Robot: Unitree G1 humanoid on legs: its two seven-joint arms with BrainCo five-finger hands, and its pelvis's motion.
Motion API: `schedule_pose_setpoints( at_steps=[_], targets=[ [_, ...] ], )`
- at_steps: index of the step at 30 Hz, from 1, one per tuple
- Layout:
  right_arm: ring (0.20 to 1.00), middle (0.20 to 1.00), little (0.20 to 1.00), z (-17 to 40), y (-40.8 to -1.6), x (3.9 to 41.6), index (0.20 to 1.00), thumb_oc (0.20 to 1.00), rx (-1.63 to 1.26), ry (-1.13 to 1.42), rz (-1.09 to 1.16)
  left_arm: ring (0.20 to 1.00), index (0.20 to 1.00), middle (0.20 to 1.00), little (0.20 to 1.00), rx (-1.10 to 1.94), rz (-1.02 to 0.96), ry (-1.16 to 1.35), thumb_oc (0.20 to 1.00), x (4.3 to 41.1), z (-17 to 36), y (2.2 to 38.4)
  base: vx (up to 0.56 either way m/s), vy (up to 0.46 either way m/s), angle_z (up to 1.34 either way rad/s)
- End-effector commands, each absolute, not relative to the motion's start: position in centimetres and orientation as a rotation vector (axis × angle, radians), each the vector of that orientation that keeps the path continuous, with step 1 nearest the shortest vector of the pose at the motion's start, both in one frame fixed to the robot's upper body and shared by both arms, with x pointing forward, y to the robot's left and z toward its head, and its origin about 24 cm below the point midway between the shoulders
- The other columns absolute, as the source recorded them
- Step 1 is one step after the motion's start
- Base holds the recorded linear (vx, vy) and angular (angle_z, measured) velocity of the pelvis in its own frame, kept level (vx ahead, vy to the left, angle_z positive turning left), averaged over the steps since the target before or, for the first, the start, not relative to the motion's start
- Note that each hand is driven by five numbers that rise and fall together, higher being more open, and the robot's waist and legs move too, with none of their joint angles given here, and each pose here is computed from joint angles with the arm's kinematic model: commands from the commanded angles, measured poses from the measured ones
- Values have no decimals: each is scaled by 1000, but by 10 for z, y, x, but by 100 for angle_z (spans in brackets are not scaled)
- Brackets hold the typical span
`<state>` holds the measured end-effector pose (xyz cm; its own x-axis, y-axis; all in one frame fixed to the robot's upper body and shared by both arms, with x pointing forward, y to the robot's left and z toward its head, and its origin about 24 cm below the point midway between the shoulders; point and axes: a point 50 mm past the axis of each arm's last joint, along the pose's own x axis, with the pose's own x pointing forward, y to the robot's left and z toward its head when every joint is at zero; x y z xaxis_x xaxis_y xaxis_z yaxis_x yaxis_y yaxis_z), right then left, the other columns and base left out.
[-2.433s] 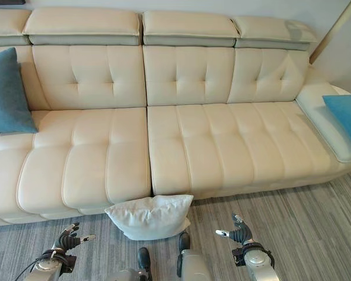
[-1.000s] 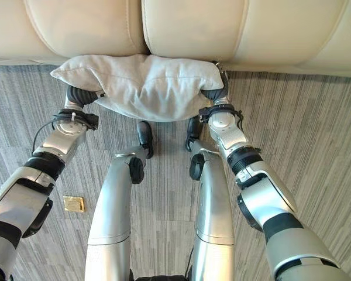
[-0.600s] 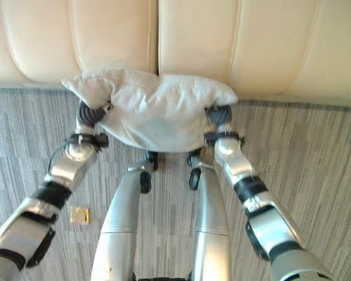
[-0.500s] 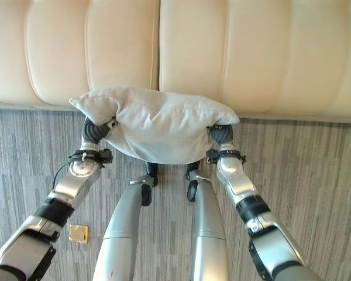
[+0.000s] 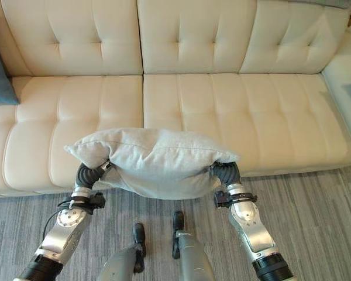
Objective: Pick up all the scattered cushions and arrange them neatly on the sofa.
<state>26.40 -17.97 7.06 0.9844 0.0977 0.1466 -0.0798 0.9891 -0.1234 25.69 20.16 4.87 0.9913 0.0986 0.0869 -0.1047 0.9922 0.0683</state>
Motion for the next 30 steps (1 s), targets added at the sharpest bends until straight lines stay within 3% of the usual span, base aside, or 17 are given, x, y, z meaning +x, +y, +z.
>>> schedule_pose_setpoints(
  at_steps=[1,22,30],
  targets=[
    [200,200,200,103,-152,254,200,200,-70,-351,251,200,200,200,200,71,-27,-265,200,252,78,183,145,40,-5],
    [200,200,200,114,-132,260,200,200,-5,-394,318,200,200,200,200,86,22,-263,200,246,80,192,77,70,-15],
    [200,200,200,97,-160,252,200,200,-54,-317,258,200,200,200,200,61,-52,-289,200,253,83,176,354,-153,43]
  ],
)
